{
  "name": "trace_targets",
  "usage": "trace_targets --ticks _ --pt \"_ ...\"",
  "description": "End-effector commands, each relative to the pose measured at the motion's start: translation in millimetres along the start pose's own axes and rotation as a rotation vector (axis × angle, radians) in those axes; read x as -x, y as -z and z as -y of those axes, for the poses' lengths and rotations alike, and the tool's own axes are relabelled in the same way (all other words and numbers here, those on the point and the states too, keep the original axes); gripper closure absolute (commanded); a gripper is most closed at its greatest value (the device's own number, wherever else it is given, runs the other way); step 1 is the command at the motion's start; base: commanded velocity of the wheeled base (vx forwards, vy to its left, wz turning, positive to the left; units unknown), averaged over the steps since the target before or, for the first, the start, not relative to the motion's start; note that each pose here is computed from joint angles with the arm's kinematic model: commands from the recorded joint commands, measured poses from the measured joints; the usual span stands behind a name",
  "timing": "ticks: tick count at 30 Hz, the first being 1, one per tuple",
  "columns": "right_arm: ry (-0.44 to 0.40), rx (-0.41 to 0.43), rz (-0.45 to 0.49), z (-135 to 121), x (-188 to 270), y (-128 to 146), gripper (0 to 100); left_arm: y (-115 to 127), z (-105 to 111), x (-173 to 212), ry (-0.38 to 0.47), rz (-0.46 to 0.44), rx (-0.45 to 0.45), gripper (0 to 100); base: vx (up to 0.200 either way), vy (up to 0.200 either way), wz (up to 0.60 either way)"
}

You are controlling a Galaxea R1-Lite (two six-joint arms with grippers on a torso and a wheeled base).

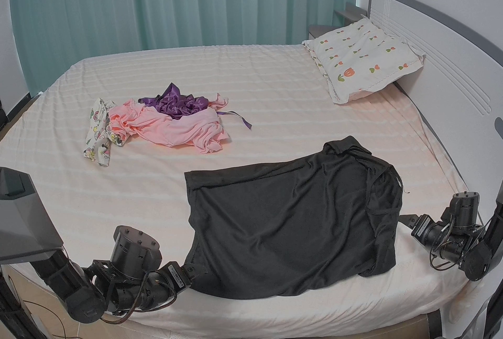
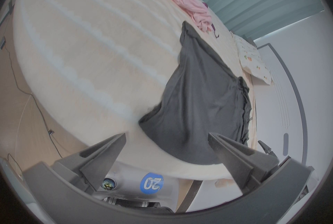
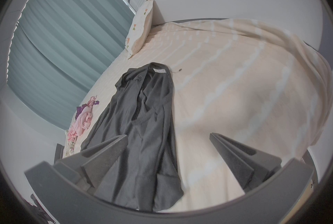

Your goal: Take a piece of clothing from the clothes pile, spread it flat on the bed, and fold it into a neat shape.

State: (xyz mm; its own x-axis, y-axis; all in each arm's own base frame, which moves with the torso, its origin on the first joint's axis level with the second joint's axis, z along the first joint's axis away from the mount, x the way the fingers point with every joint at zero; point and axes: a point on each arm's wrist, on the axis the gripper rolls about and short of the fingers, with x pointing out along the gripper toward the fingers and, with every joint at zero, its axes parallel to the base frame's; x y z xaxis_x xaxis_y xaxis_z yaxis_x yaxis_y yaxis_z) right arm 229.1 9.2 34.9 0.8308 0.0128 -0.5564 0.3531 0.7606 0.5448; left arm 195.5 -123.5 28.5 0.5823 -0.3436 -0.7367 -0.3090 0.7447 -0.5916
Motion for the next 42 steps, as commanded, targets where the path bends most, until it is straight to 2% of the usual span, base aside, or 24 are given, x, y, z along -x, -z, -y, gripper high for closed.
trace_targets --ticks 1,7,10,11,14,17,21,22,23,24,32,40,42 --pt "0.004 0.003 -0.021 3 4 5 0 4 -4 -12 -0.039 -0.028 -0.005 0 0.0 0.0 0.0" --pt "0.009 0.008 -0.033 3 2 7 0 -1 0 -24 -0.023 0.005 0.014 0 0.0 0.0 0.0" --pt "0.008 -0.006 0.029 4 0 -3 0 -6 6 -29 0.018 0.046 0.058 0 0.0 0.0 0.0" --pt "0.002 -0.026 0.084 6 1 -14 0 -7 8 -29 0.036 0.062 0.077 0 0.0 0.0 0.0" --pt "-0.014 -0.037 0.159 9 3 -26 0 -11 8 -30 0.052 0.083 0.095 0 0.0 0.0 0.0" --pt "-0.017 -0.034 0.153 9 3 -24 0 -11 7 -33 0.047 0.083 0.097 0 0.0 0.0 0.0" --pt "-0.037 -0.006 0.093 3 2 -10 0 -6 2 -39 0.014 0.062 0.072 0 0.0 0.0 0.0" --pt "-0.036 0.004 0.069 2 2 -5 0 -6 2 -38 0.015 0.063 0.071 100 0.0 0.0 0.0" --pt "-0.036 0.004 0.069 2 2 -5 0 -6 2 -38 0.015 0.063 0.071 100 0.0 0.0 0.0" --pt "-0.043 0.033 0.003 0 5 10 0 -6 2 -35 0.017 0.063 0.071 100 0.0 0.0 0.0" --pt "-0.029 0.099 -0.138 -3 -2 43 0 -6 2 -12 0.048 0.081 0.044 100 0.0 0.0 0.0" --pt "-0.055 0.108 -0.153 -4 -7 54 0 -21 6 -2 0.079 0.171 0.053 100 0.0 0.0 0.0" --pt "-0.087 0.104 -0.146 -6 -6 58 0 -25 6 -3 0.077 0.183 0.067 100 0.0 0.0 0.0"
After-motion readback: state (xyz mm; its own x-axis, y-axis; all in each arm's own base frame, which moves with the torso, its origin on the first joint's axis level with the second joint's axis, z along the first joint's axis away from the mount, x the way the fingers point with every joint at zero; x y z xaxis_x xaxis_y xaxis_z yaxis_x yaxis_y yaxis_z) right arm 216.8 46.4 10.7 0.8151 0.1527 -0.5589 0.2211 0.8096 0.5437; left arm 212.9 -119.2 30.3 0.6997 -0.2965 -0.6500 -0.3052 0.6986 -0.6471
